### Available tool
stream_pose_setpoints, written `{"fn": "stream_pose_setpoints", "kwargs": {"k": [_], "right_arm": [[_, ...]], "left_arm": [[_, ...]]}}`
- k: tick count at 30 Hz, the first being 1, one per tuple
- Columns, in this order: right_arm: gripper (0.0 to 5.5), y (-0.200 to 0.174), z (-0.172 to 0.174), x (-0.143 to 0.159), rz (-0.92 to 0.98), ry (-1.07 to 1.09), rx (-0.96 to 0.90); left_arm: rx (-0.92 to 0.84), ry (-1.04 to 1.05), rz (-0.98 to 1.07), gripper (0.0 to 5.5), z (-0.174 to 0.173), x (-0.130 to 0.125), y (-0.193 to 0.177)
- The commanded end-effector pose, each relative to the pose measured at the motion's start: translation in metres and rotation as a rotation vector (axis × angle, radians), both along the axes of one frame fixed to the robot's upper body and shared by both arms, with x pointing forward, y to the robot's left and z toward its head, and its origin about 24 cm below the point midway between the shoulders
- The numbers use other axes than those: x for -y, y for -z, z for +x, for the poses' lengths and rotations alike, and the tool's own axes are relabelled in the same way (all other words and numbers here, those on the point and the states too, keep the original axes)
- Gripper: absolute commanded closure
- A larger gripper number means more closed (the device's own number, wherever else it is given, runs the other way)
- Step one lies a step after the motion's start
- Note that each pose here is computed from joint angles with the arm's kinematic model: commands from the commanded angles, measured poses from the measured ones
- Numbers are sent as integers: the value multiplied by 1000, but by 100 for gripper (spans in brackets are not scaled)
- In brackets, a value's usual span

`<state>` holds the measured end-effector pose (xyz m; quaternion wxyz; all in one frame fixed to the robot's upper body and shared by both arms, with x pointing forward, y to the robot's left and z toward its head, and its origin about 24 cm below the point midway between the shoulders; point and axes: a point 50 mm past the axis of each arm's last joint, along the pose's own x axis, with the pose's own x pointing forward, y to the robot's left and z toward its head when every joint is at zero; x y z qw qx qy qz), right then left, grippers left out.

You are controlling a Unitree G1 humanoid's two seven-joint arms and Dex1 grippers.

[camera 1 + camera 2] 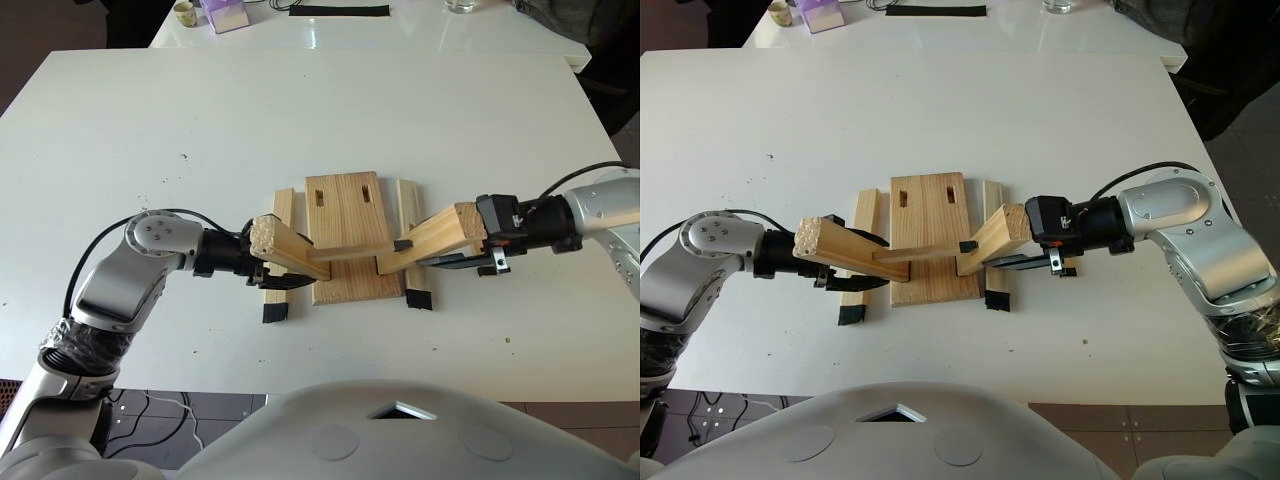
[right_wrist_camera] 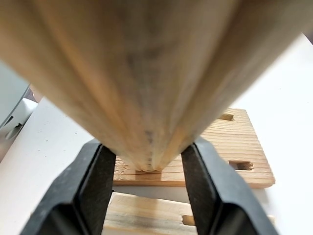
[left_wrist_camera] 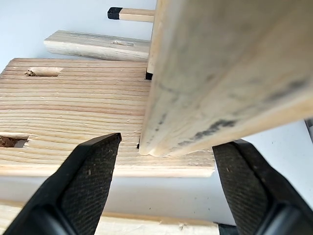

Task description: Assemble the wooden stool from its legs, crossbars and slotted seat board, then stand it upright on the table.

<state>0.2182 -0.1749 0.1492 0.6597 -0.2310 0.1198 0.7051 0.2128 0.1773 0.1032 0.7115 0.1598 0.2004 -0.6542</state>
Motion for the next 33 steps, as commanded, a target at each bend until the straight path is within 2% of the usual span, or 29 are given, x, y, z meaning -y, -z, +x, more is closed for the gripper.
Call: {"fn": "stream_pose_setpoints", "kwargs": {"k": [1,6,8,10,13,17,23,28,33], "right_arm": [[350,37,-11,1,-150,6,-136],[350,36,-11,2,-158,5,-127],[350,37,-11,3,-160,11,-126],[350,37,-10,4,-164,12,-124],[350,37,-8,3,-166,9,-117],[350,37,-6,-1,-166,-2,-106],[350,39,-2,-4,-162,3,-102],[350,42,3,-13,-139,10,-86],[350,45,4,-17,-135,8,-84]], "left_arm": [[12,50,39,214,4,-15,-10],[-28,16,116,214,9,-51,-12],[21,-43,131,214,24,-62,-15],[70,-121,80,214,44,-60,-24],[66,-174,-189,214,67,-32,-63],[2,-41,-373,265,61,-2,-97],[-117,198,-390,366,40,34,-107],[-149,319,-321,370,27,58,-97],[-115,403,-284,370,32,77,-90]]}}
